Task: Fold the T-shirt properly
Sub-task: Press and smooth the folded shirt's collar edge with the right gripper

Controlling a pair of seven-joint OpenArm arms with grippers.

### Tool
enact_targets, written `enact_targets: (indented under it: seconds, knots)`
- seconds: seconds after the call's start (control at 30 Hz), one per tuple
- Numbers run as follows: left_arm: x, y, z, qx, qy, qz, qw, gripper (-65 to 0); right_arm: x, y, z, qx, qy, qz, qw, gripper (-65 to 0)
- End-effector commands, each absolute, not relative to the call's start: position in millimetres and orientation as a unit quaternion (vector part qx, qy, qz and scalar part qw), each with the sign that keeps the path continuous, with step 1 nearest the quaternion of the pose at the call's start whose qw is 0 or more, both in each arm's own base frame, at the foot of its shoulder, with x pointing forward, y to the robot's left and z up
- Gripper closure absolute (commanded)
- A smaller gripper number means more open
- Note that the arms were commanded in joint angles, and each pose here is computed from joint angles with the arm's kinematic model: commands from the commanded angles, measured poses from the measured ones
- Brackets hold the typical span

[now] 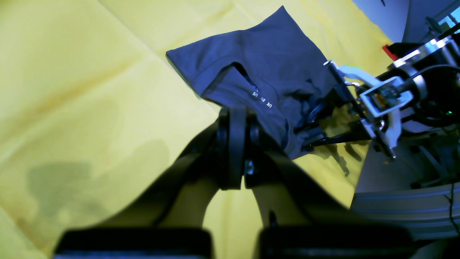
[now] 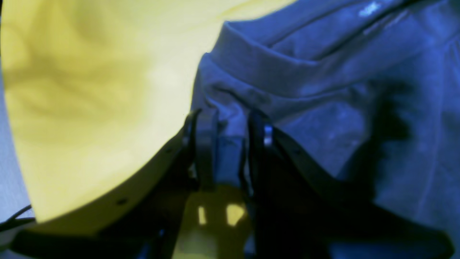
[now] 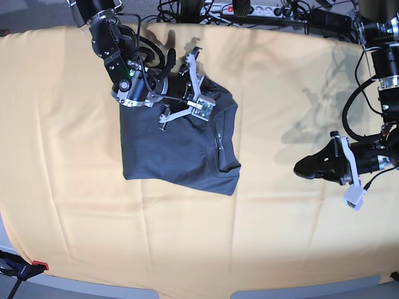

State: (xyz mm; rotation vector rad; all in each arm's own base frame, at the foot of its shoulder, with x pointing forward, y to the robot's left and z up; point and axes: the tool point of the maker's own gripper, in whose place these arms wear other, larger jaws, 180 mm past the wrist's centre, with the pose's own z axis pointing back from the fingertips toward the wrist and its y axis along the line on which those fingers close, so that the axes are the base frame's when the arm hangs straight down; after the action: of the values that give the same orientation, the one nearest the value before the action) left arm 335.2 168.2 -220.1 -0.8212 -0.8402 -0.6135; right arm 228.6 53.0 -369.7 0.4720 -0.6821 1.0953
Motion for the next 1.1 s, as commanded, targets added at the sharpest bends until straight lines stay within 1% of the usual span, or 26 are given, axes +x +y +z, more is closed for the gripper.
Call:
enact_targets:
  seconds: [0.0,0.07,0.1,0.23,0.3,0.5,0.53,0.57,0.6,0.67,0.7,0.73,0.77,0.83,0.9,0.93,0.97,1.0,1.07]
  knots:
    - [340,172,-202,-0.379,-0.412,-0.29,0.776,0.0,235,52,-367,0.213,-0.322,0.506,0.771,-13.1]
    - [340,171,-202,-0.379,-0.412,-0.29,0.776,0.0,232,56,-367,0.228,-0.32,0.501,0.771,-1.0]
    - [340,171,-202,-0.379,-0.412,-0.29,0.776,0.0,231,60,-363,0.242,-0.323,0.496,0.768,0.0]
    - [340,171,-202,-0.379,-0.412,-0.29,0.776,0.0,225,86,-331,0.326,-0.347,0.474,0.741,0.0]
    - [340,172,-202,-0.378,-0.412,-0.29,0.776,0.0,224,98,-319,0.355,-0.356,0.463,0.73,0.0]
    - [340,171,-202,-0.379,-0.412,-0.29,0.776,0.0,225,122,-300,0.384,-0.375,0.449,0.715,0.0]
    - [340,171,-202,-0.379,-0.412,-0.29,0.776,0.0,225,125,-298,0.385,-0.377,0.448,0.714,-1.5]
    - [340,171,-202,-0.379,-0.412,-0.29,0.776,0.0,226,127,-296,0.386,-0.38,0.447,0.712,-7.9]
    - [340,171,-202,-0.379,-0.412,-0.29,0.777,0.0,227,129,-294,0.387,-0.382,0.447,0.711,-17.3]
    - [341,172,-202,-0.381,-0.409,-0.283,0.779,0.0,230,132,-289,0.388,-0.388,0.447,0.707,-39.1]
    - [341,172,-201,-0.381,-0.41,-0.283,0.779,0.0,233,132,-285,0.387,-0.393,0.449,0.703,-48.1]
    - [341,172,-201,-0.381,-0.41,-0.283,0.779,0.0,237,133,-279,0.389,-0.399,0.45,0.698,-53.8]
    - [342,172,-200,-0.38,-0.411,-0.284,0.778,0.0,242,134,-271,0.39,-0.407,0.454,0.69,-53.3]
    - [342,172,-200,-0.38,-0.411,-0.284,0.778,0.0,256,131,-254,0.367,-0.426,0.473,0.679,-52.4]
    - [342,172,-200,-0.381,-0.411,-0.283,0.779,0.0,273,123,-238,0.316,-0.449,0.495,0.673,-51.3]
    - [342,172,-200,-0.381,-0.41,-0.281,0.779,0.0,284,116,-231,0.284,-0.463,0.501,0.674,-47.6]
    - [342,171,-200,-0.382,-0.41,-0.28,0.78,0.0,297,108,-226,0.256,-0.475,0.495,0.681,-39.9]
    - [341,171,-199,-0.381,-0.41,-0.282,0.779,0.0,310,97,-224,0.229,-0.483,0.491,0.688,-28.3]
    - [339,167,-195,-0.378,-0.413,-0.292,0.775,0.0,331,76,-221,0.19,-0.496,0.483,0.696,-0.8]
